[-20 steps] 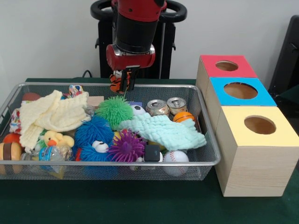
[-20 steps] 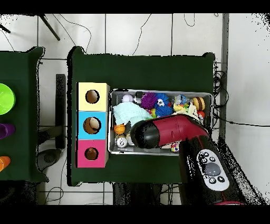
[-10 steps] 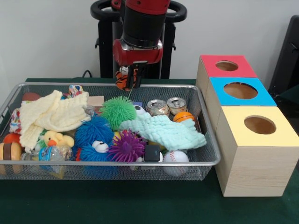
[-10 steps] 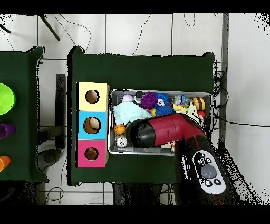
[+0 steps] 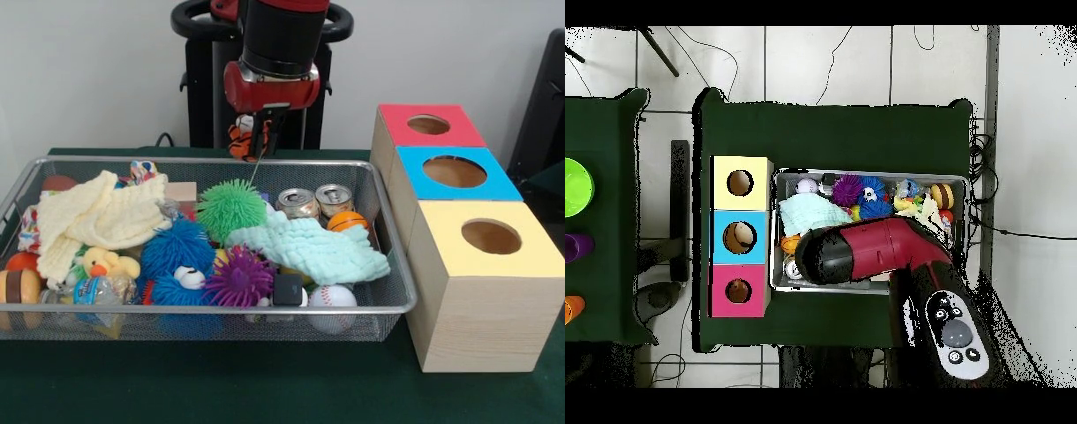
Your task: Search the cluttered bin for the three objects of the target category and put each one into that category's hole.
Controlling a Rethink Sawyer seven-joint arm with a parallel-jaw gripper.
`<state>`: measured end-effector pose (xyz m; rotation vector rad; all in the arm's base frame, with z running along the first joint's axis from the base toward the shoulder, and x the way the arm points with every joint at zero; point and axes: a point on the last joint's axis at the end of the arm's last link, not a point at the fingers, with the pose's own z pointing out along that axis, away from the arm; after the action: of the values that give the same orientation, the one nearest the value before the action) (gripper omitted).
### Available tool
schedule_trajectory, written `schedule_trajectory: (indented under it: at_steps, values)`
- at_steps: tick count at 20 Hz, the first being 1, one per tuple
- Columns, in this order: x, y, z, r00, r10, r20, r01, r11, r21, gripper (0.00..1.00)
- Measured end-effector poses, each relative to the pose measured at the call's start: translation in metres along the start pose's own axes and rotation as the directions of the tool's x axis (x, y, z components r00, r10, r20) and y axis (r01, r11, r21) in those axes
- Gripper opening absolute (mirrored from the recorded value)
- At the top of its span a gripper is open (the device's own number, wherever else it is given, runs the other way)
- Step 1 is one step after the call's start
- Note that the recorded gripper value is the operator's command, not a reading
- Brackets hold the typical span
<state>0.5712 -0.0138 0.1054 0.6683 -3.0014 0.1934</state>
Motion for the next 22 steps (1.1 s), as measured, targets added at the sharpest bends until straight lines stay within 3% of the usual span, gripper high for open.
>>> schedule_trajectory:
  at_steps: [11,22]
  values:
    - [0.004,0.022,-0.012,0.9999,-0.012,-0.006,0.012,0.9998,-0.014,0.0]
    - [-0.003,0.034,-0.024,0.9996,-0.026,0.007,0.026,0.9997,-0.003,0.0]
